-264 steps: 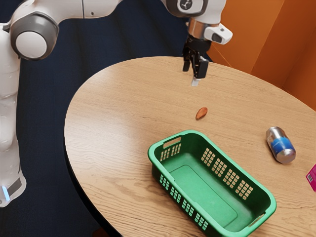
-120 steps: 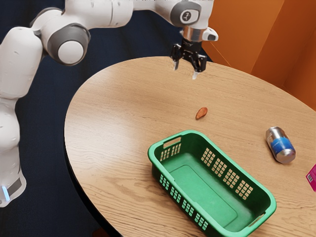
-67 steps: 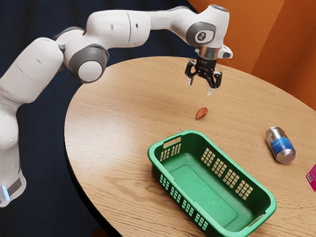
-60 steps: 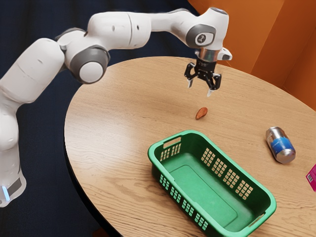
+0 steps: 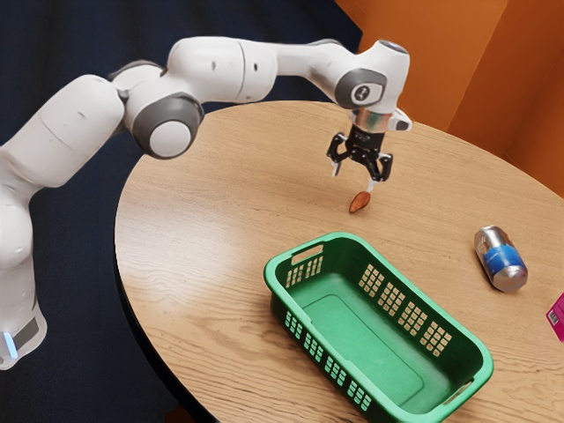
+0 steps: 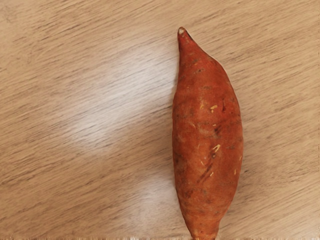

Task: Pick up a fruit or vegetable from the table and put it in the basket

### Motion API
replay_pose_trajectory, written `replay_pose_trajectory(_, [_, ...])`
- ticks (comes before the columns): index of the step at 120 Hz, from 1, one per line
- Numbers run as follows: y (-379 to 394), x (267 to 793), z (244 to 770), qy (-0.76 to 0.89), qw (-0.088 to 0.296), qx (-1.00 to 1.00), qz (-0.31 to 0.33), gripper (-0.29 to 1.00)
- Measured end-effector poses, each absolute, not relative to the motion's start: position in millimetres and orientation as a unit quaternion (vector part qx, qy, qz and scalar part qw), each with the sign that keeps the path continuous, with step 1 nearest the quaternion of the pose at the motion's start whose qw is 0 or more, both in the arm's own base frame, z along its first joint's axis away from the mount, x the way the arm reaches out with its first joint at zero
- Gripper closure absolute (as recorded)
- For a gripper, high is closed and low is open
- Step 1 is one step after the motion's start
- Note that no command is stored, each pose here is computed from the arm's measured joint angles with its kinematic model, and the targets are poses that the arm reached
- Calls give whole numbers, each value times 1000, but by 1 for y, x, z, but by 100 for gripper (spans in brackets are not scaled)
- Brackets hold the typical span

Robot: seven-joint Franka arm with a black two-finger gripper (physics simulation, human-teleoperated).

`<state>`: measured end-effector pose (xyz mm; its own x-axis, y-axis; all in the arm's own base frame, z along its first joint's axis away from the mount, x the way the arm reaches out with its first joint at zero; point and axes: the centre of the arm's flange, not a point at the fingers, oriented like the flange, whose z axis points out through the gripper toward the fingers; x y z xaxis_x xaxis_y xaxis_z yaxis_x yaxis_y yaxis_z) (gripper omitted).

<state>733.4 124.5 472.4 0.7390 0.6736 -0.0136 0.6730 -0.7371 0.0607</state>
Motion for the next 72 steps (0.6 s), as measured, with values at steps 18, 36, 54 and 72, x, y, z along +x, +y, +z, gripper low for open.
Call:
replay_pose_trajectory(18, [111,738,463,358,30,933,-1,0])
replay_pose_trajectory(36, [123,737,460,369,23,929,-1,0])
replay_pose_trajectory(54, [127,738,454,374,15,927,0,0])
replay_pose_trajectory(72, [114,742,456,367,17,930,5,0])
